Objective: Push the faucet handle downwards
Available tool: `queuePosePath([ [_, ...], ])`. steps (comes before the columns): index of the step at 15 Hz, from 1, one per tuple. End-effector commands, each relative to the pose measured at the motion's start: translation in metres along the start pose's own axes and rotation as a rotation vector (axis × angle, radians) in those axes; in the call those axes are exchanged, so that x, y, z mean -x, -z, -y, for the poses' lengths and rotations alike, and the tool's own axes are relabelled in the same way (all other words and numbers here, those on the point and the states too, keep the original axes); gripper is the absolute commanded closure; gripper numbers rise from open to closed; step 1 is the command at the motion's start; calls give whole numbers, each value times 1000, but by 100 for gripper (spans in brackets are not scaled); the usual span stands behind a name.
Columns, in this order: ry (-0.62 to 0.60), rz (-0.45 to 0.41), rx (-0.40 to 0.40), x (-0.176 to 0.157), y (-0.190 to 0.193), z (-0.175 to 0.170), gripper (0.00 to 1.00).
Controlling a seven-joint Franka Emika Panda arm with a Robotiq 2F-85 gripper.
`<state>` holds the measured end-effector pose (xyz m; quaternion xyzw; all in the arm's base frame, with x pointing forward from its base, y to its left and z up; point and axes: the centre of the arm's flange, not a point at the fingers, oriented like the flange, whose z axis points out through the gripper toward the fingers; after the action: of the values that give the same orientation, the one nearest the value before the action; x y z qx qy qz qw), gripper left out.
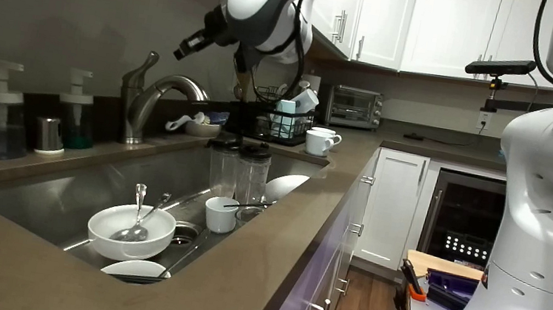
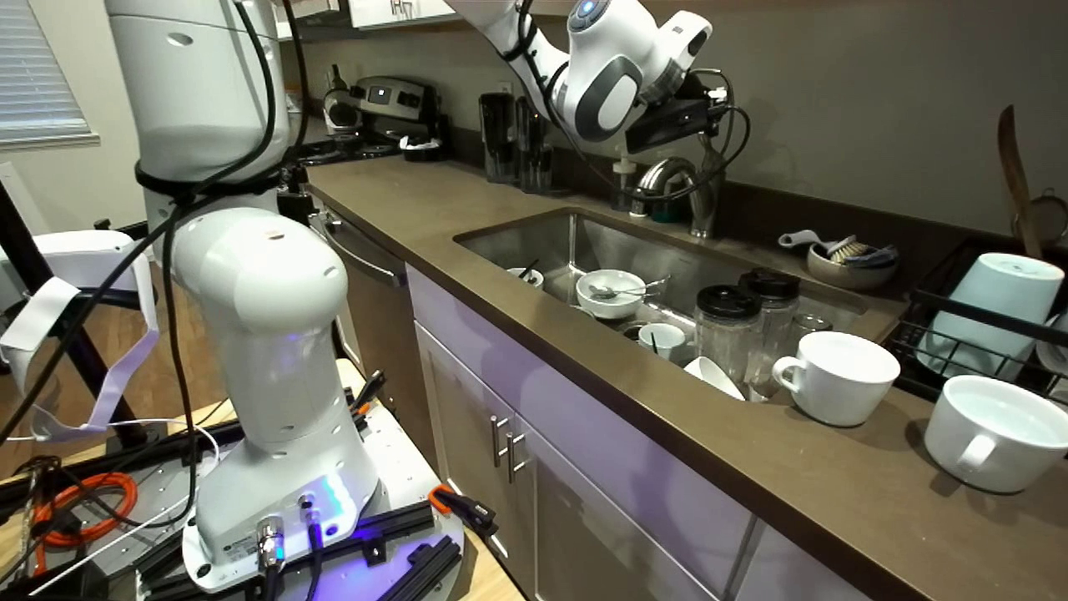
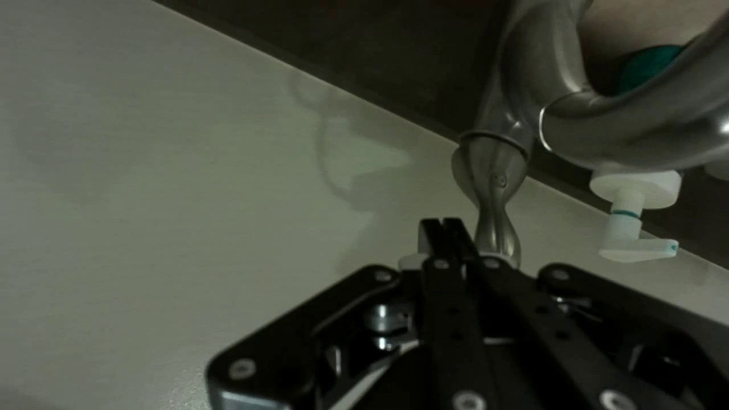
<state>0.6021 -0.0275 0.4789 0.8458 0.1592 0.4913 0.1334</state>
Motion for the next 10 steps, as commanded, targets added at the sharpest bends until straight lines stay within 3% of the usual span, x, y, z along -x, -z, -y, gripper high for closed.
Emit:
queuePosePath([
  [1,-4,65,-30,-2,46,23,96],
  [6,-2,205,-110,15,69,24,95],
  [10,44,332,-113,17,90,17,95],
])
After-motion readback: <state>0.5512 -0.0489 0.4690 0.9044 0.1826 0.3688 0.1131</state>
